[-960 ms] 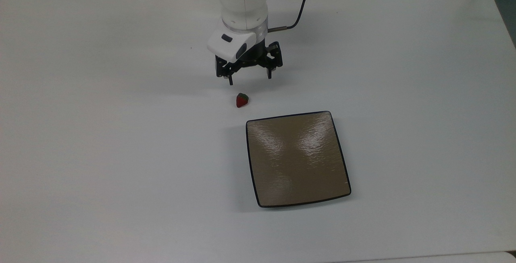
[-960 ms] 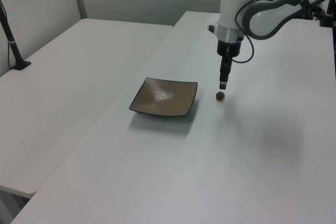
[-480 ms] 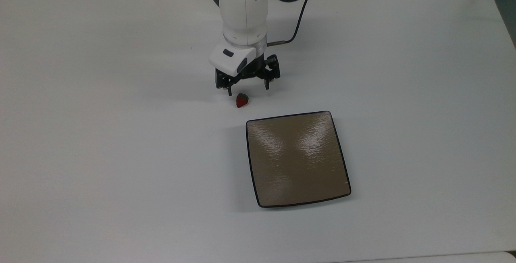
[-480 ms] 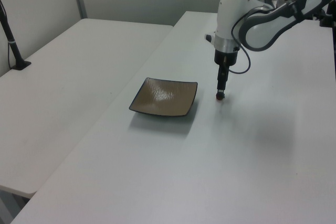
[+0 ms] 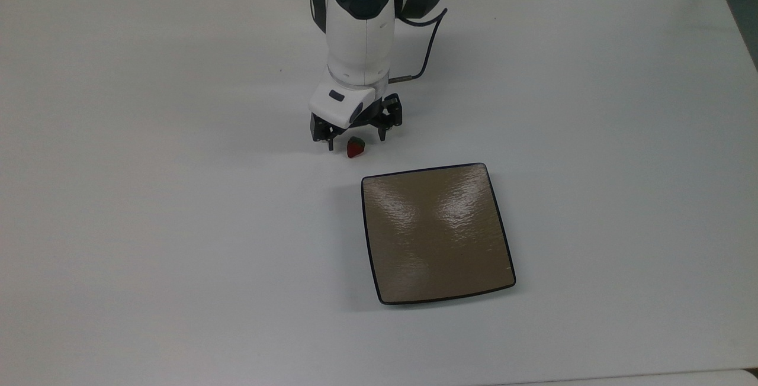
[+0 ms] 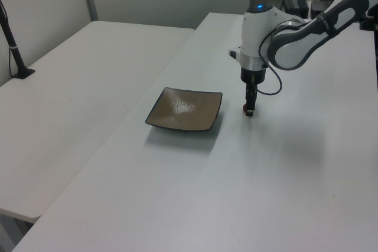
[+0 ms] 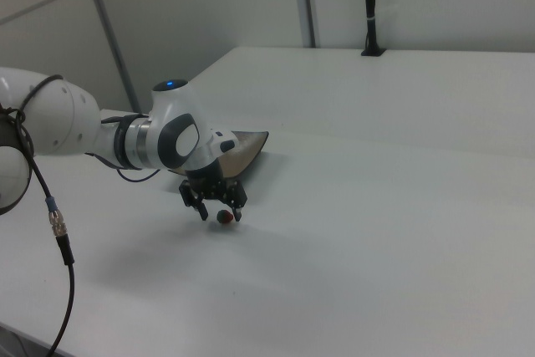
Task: Strawberries on a ceramic plate
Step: 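Close the gripper around the red strawberry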
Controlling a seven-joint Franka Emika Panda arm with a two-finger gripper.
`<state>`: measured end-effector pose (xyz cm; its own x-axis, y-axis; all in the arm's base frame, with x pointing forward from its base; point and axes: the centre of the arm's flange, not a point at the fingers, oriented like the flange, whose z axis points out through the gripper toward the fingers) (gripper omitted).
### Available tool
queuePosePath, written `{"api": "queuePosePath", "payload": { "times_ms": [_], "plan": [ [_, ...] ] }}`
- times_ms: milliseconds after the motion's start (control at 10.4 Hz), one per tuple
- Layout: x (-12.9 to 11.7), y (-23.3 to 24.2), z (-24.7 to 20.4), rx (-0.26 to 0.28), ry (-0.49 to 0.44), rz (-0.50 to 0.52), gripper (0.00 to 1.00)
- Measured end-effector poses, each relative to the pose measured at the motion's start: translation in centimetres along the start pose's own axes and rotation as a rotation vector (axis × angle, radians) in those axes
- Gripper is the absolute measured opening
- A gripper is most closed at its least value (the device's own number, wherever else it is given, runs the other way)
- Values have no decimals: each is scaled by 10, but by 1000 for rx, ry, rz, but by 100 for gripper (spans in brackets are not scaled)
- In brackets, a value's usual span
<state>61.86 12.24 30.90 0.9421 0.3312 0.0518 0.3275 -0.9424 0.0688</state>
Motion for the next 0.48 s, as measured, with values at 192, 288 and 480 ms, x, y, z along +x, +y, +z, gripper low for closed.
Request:
{"api": "queuePosePath", "payload": {
  "times_ms": [192,288,480],
  "plan": [
    [0,0,1,-3,-2,-3,74],
    [0,0,1,-3,-1,-3,71],
    [0,1,0,-4,0,-2,37]
  ]
}}
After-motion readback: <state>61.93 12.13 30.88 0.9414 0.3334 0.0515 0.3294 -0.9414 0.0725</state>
